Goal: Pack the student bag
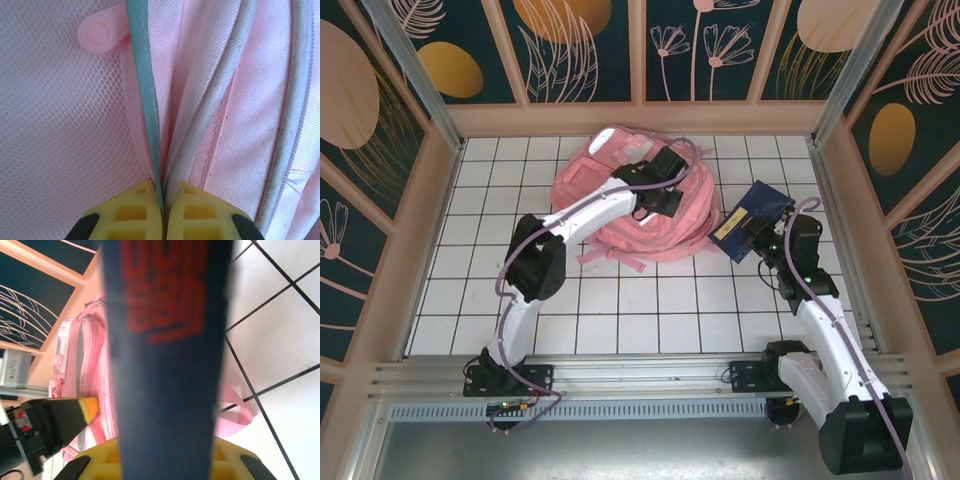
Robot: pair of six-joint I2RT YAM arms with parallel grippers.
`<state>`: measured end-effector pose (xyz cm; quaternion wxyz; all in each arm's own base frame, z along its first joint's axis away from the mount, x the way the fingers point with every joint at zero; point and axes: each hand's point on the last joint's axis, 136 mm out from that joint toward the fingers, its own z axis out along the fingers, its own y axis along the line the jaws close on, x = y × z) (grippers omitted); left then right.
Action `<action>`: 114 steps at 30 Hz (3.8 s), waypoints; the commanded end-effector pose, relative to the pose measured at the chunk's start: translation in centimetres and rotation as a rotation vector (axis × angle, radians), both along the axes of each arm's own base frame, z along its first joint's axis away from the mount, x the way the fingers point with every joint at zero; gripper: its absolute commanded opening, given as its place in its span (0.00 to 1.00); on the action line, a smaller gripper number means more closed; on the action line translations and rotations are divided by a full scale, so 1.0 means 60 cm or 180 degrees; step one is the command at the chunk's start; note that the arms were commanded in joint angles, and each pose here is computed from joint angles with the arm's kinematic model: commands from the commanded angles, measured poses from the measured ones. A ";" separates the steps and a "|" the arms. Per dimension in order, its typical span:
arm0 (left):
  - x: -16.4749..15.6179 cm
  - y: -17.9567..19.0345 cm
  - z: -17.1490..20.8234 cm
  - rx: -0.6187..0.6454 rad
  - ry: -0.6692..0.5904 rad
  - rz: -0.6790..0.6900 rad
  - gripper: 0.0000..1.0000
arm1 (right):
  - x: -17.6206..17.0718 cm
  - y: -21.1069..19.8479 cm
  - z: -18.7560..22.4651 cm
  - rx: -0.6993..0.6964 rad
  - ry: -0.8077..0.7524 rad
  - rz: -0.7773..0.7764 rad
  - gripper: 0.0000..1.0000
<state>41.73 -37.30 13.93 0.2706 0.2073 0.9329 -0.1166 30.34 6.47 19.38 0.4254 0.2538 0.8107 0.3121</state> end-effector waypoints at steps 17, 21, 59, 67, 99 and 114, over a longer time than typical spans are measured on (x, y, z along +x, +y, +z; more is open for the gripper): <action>0.014 0.187 0.363 -0.2106 -0.0579 -0.0048 0.00 | 0.024 0.165 0.107 0.1006 -0.0617 0.1442 0.00; 0.015 0.189 0.375 -0.2274 -0.0519 -0.0111 0.00 | 0.032 0.252 0.111 0.1049 -0.0464 0.2079 0.00; 0.011 0.173 0.359 -0.2550 -0.0233 -0.0285 0.00 | 0.332 0.596 -0.041 0.0994 0.0690 0.1098 0.08; 0.017 0.187 0.344 -0.2481 -0.0221 -0.0157 0.00 | 0.319 0.618 0.003 0.0689 0.0361 0.1692 0.68; -0.109 0.106 0.027 -0.1740 0.0546 0.0054 0.34 | 0.090 0.107 0.074 -0.0939 -0.0342 -0.0194 0.79; -0.229 0.304 0.030 -0.1238 -0.0210 0.0824 0.76 | 0.013 0.310 0.098 -0.0770 -0.0496 0.2112 0.72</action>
